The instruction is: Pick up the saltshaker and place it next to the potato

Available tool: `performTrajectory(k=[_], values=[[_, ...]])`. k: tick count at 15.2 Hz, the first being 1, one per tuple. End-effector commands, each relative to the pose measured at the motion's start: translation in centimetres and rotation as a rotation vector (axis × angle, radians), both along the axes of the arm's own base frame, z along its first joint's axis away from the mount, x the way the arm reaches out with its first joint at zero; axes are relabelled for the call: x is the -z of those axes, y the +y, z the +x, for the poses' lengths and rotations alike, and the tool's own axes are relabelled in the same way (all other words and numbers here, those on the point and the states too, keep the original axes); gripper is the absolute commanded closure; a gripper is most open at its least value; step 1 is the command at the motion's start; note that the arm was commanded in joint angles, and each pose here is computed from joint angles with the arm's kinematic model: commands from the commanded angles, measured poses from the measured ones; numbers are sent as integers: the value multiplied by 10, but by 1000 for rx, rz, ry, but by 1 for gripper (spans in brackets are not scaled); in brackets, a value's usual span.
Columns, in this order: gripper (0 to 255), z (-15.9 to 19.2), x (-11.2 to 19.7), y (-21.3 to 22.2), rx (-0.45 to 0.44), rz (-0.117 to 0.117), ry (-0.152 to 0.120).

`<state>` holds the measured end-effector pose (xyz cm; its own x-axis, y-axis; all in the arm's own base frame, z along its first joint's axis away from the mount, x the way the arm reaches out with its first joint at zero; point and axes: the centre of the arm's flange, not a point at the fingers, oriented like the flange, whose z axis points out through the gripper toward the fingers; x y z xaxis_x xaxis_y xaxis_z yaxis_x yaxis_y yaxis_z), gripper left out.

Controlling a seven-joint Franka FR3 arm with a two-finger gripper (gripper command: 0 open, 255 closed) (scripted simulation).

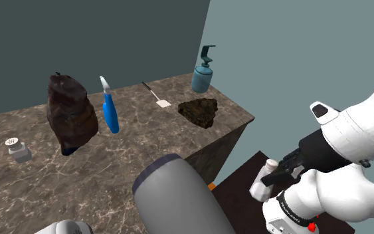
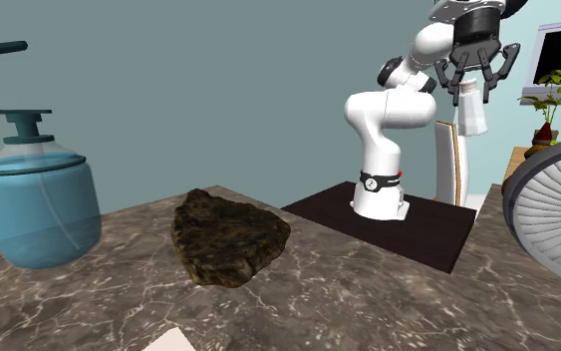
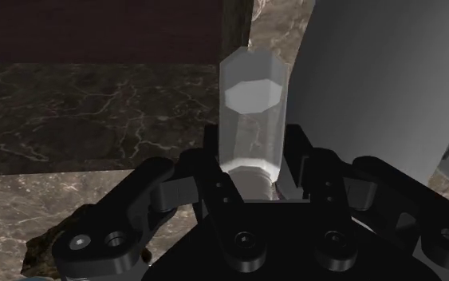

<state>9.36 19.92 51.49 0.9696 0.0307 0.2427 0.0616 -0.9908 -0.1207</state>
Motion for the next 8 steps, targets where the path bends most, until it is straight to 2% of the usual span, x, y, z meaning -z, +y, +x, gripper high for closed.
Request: performTrajectory(k=[1,8], values=[[255,-18,-1,21,0,1,1],[255,-76,-1,92,0,1,1]])
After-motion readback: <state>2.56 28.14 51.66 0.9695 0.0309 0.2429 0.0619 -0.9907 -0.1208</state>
